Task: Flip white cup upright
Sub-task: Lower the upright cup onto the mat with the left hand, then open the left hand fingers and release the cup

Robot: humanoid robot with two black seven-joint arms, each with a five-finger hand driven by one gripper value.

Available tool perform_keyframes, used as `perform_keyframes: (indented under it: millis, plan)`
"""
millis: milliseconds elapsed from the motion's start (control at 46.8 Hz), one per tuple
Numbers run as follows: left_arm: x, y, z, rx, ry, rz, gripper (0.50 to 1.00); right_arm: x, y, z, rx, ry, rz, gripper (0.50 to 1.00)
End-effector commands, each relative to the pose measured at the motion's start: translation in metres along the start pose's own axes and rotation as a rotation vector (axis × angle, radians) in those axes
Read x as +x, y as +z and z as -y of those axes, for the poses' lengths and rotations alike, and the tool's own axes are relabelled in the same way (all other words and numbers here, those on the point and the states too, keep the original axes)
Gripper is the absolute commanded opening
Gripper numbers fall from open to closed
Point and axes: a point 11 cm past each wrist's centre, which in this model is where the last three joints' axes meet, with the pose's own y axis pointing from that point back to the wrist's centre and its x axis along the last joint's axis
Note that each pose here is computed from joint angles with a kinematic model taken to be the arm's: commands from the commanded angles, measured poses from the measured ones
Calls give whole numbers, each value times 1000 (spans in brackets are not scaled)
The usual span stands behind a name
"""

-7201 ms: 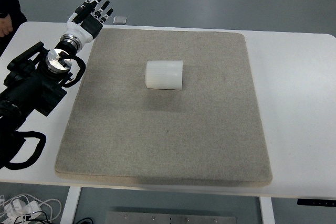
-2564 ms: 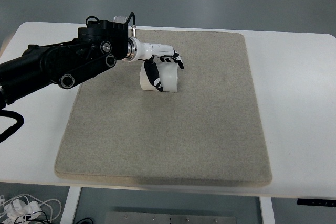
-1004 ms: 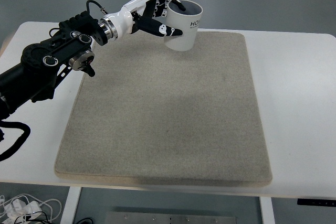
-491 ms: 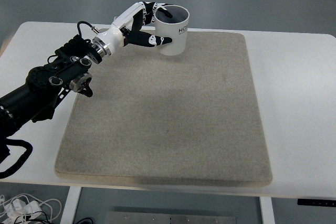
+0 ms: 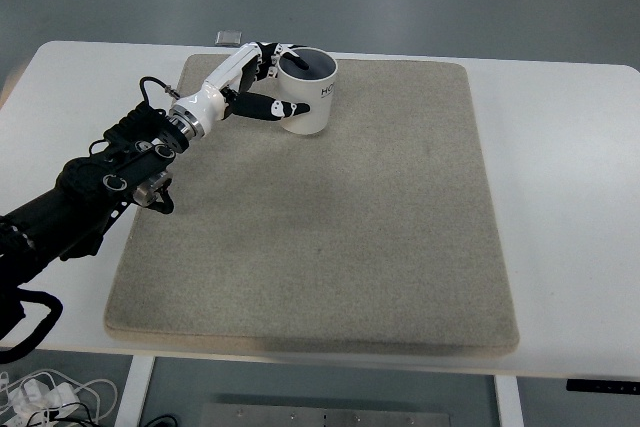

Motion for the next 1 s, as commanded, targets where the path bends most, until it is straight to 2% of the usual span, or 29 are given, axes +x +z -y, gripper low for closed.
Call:
perform_keyframes:
  millis: [0,43,171,491,577,641,791,983]
  plan:
    - [1,-1,-1,3,13,7,673,0,0,0,0,1,0,952]
    - [0,-3,-2,7,12,6,705,0,0,0,0,0,0,952]
    - [0,-3,-2,6,14,6,758,0,0,0,0,0,0,952]
    - [-5,-6,-2,11,8,-2,812,0,0,0,0,0,0,952]
    - [-5,-6,-2,11,8,-4,848,0,0,0,0,0,0,952]
    - [-5,-6,-2,11,9,-6,851,0,0,0,0,0,0,952]
    - [-4,-6,-3,11,14,-10,923,0,0,0,0,1,0,952]
    - [-3,-6,-3,11,15,-9,960,0,0,0,0,0,0,952]
